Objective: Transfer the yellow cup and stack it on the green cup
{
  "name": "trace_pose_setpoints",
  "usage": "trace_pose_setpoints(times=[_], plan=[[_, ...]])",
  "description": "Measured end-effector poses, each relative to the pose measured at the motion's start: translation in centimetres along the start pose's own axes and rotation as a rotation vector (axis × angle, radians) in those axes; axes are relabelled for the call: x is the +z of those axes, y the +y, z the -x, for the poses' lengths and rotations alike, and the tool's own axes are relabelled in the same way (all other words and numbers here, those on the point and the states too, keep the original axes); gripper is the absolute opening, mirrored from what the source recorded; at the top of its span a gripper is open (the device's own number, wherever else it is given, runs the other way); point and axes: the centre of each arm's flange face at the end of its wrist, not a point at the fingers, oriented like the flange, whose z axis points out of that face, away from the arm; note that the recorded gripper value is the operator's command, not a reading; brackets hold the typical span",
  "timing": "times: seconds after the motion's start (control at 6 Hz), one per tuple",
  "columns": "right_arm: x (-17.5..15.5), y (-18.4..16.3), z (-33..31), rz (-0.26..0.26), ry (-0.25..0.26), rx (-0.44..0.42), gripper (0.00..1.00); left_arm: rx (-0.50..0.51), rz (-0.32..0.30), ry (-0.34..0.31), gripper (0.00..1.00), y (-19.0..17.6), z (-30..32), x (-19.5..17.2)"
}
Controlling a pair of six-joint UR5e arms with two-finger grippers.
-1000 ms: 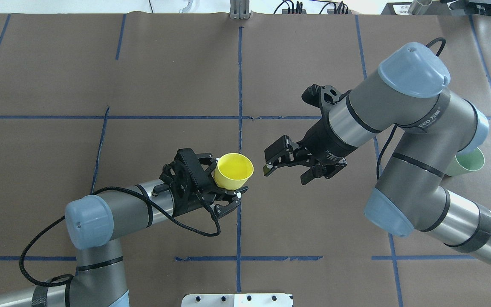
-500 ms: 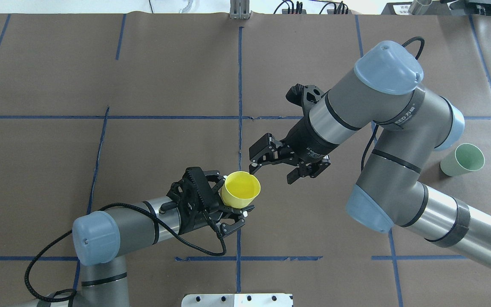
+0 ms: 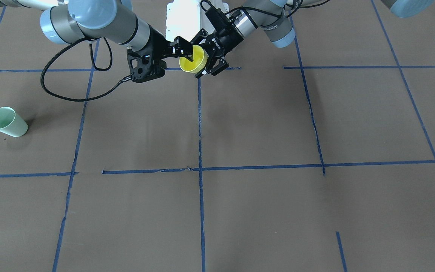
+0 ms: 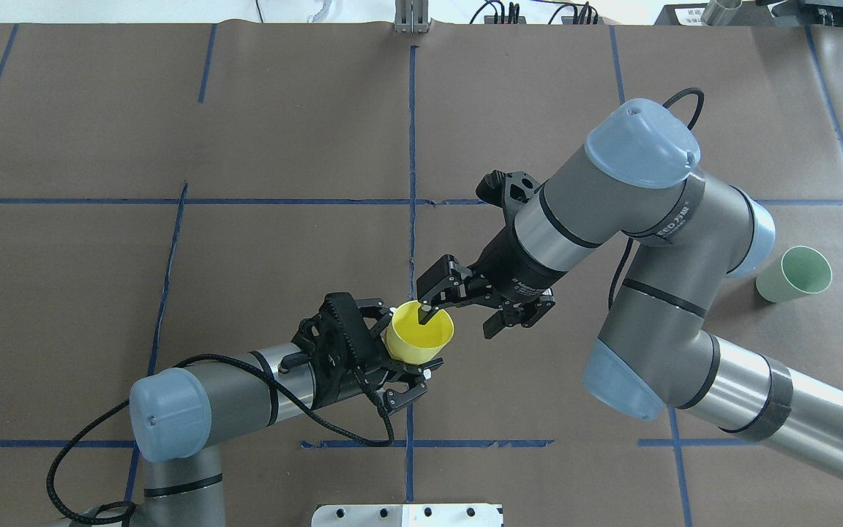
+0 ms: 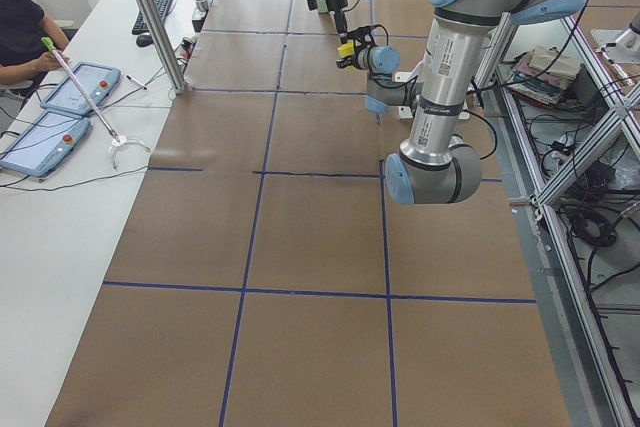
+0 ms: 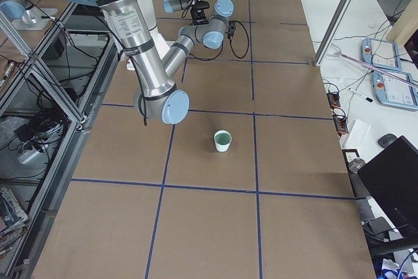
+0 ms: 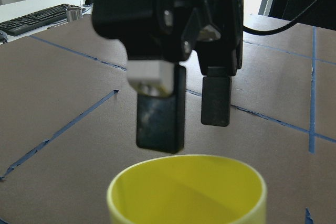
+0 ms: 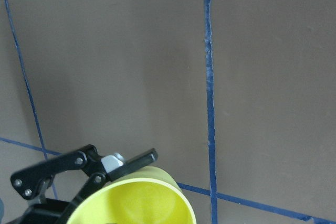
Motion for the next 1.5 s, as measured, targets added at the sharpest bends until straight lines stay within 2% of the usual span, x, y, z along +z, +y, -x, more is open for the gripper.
trace_pose_setpoints(times=[0.17, 0.33, 0.5, 0.67, 0.83, 1.0, 1.17, 1.5], plan=[[0.6, 0.4, 0.0, 0.008, 0.003, -0.004, 0.8, -0.003, -0.003, 0.002, 0.49, -0.1, -0.1, 0.0], [0.9, 0.5, 0.0, 0.012, 0.005, -0.006, 0.54, -0.005, -0.007, 0.004, 0.52, -0.3, -0.2, 0.0], [1.0, 0.6, 0.0, 0.014, 0.006, -0.007, 0.16, -0.008, -0.018, 0.008, 0.59, -0.7, -0.3, 0.0], [1.1, 0.7, 0.0, 0.014, 0.007, -0.01, 0.0, -0.011, -0.03, 0.012, 0.67, -1.1, -0.5, 0.1], [1.1, 0.7, 0.0, 0.008, 0.007, -0.012, 0.0, -0.022, -0.036, 0.013, 0.83, -1.3, -0.6, 0.1], [1.1, 0.6, 0.0, 0.001, 0.007, -0.012, 0.0, -0.041, -0.037, 0.014, 0.93, -1.4, -0.6, 0.1], [1.1, 0.6, 0.0, -0.005, 0.008, -0.011, 0.0, -0.055, -0.037, 0.016, 0.99, -1.4, -0.7, 0.1], [1.3, 0.4, -0.2, -0.029, 0.014, -0.007, 0.0, -0.069, -0.044, 0.02, 0.99, -1.7, -0.8, 0.0]])
